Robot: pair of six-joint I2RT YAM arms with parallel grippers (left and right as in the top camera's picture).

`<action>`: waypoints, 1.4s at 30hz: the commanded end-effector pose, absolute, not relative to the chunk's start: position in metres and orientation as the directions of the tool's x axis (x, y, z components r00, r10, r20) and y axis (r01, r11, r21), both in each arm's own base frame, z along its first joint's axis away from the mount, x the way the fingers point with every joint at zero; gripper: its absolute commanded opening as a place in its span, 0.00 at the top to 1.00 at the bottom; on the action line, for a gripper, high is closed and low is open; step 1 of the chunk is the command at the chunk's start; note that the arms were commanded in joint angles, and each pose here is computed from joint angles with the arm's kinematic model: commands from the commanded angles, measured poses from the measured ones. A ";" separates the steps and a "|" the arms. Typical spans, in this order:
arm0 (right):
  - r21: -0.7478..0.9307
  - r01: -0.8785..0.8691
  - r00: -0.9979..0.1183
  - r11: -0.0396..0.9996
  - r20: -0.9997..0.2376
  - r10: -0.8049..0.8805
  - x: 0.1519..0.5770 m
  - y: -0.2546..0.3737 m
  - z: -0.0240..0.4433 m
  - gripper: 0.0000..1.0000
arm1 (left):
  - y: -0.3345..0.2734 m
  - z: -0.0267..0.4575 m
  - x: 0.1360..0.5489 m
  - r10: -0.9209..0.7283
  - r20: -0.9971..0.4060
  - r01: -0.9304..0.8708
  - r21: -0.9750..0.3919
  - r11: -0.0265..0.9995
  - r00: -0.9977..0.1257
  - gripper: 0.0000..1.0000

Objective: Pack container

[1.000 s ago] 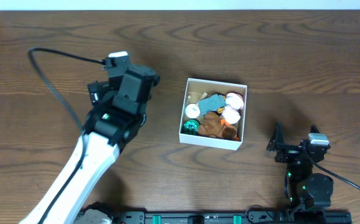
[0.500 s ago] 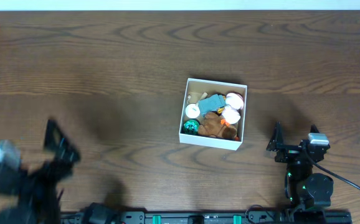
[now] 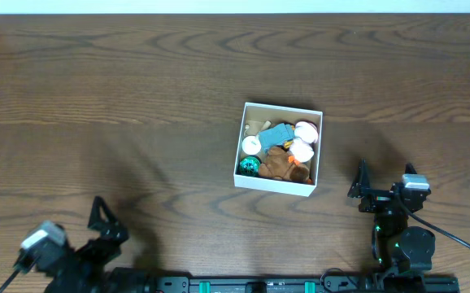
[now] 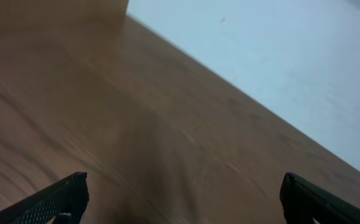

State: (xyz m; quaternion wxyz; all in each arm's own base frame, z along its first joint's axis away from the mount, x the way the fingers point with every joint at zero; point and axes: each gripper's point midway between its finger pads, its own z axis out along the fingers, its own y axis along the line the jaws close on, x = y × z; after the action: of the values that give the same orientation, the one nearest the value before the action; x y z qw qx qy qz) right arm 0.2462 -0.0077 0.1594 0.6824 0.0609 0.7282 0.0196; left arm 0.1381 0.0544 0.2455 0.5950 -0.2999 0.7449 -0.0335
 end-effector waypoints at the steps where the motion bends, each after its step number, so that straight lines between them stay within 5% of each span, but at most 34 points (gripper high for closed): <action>1: 0.098 0.061 -0.062 0.993 -0.993 0.102 0.246 -0.008 0.158 0.01 | 0.056 0.219 0.156 -0.579 -0.813 -0.442 -0.498 0.746 -0.062 0.02; 15: 0.098 0.061 -0.062 0.993 -0.993 0.102 0.246 -0.008 0.158 0.01 | 0.026 0.194 0.224 -0.276 -0.958 -0.187 -0.257 0.948 -0.082 0.02; 35: 0.098 0.061 -0.062 0.993 -0.993 0.102 0.246 -0.008 0.158 0.01 | 0.022 0.139 0.240 -0.174 -0.975 -0.164 -0.151 0.975 -0.138 0.02; 42: 0.098 0.061 -0.062 0.993 -0.993 0.102 0.246 -0.008 0.158 0.01 | 0.020 0.139 0.241 -0.023 -0.987 -0.126 -0.002 0.992 -0.162 0.02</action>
State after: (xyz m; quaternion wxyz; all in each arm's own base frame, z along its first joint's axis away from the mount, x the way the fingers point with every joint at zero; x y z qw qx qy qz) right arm 0.2462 -0.0077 0.1595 0.6826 0.0609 0.7280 0.0196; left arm 0.2402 0.0208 0.1546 0.6585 -0.0917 0.7469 0.0077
